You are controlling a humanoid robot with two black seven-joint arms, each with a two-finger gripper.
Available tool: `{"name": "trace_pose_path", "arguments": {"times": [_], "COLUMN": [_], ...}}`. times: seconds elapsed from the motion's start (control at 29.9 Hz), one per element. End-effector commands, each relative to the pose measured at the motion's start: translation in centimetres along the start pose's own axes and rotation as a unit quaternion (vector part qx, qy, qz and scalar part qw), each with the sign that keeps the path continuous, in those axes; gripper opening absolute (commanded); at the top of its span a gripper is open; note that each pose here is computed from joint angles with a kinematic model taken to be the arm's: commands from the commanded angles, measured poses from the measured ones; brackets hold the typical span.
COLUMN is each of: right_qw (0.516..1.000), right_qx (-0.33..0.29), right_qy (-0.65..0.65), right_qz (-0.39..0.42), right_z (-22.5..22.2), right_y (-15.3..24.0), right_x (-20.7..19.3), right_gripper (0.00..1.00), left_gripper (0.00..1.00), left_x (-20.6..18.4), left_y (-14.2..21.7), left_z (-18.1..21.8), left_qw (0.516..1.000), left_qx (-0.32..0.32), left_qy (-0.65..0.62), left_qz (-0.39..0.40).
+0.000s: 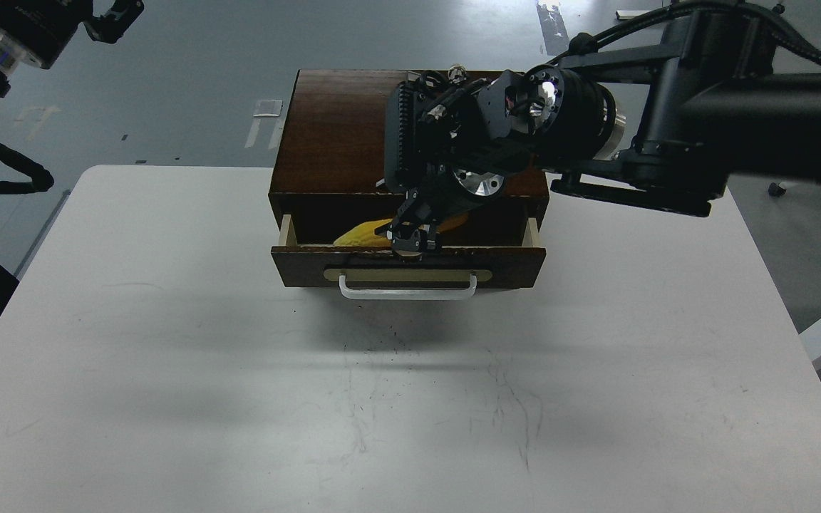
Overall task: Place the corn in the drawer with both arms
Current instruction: 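Lower the corn into the open drawer and open the right gripper, then lift the right gripper up out of the drawer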
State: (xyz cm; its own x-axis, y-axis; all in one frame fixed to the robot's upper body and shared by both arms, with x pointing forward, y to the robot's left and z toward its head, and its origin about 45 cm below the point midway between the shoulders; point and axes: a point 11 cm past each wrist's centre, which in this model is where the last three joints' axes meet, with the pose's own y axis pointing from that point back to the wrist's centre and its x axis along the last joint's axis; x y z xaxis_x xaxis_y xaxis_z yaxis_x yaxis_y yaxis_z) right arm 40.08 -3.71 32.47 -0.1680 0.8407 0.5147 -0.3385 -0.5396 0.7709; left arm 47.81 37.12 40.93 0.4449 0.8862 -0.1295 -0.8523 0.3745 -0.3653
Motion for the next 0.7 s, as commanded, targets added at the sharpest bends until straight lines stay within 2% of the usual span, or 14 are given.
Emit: {"name": "trace_pose_path", "arguments": {"times": [0.0, 0.03, 0.07, 0.3, 0.44, 0.5, 0.57, 0.67], "right_qw": [0.998, 0.996, 0.994, 0.949, 0.889, 0.869, 0.822, 0.781], "right_qx": [0.007, 0.008, 0.009, -0.003, -0.03, -0.037, -0.048, -0.057], "right_qy": [-0.052, -0.083, -0.1, -0.275, -0.39, -0.422, -0.487, -0.535], "right_qz": [0.021, 0.036, 0.045, 0.152, 0.237, 0.256, 0.291, 0.319], "right_z": [0.2, 0.5, 0.7, 4.4, 7.9, 8.6, 9.8, 10.6], "right_y": [0.5, 1.0, 1.2, 6.1, 11.1, 12.3, 14.4, 16.1], "right_x": [0.4, 0.8, 1.0, 2.3, 0.6, -0.2, -2.4, -4.6], "right_gripper": [0.82, 0.97, 0.99, 1.0, 1.0, 1.0, 1.0, 1.0], "left_gripper": [0.98, 0.98, 0.98, 0.98, 0.98, 0.98, 0.98, 0.98], "left_x": [0.1, 0.2, 0.2, 0.7, 0.5, 0.4, 0.4, -0.2], "left_y": [0.0, 0.1, 0.1, 0.4, 0.4, 0.3, 0.1, -0.4], "left_z": [0.1, 0.1, 0.1, 0.5, 0.3, 0.1, -0.2, -1.3], "left_qw": [1.0, 1.0, 1.0, 1.0, 1.0, 1.0, 1.0, 1.0], "left_qx": [0.0, 0.0, 0.0, -0.001, 0.0, -0.001, -0.001, 0.002], "left_qy": [0.0, -0.001, -0.001, -0.005, -0.003, -0.001, 0.002, 0.012], "left_qz": [0.001, 0.002, 0.002, 0.007, 0.006, 0.005, 0.008, 0.006]}}
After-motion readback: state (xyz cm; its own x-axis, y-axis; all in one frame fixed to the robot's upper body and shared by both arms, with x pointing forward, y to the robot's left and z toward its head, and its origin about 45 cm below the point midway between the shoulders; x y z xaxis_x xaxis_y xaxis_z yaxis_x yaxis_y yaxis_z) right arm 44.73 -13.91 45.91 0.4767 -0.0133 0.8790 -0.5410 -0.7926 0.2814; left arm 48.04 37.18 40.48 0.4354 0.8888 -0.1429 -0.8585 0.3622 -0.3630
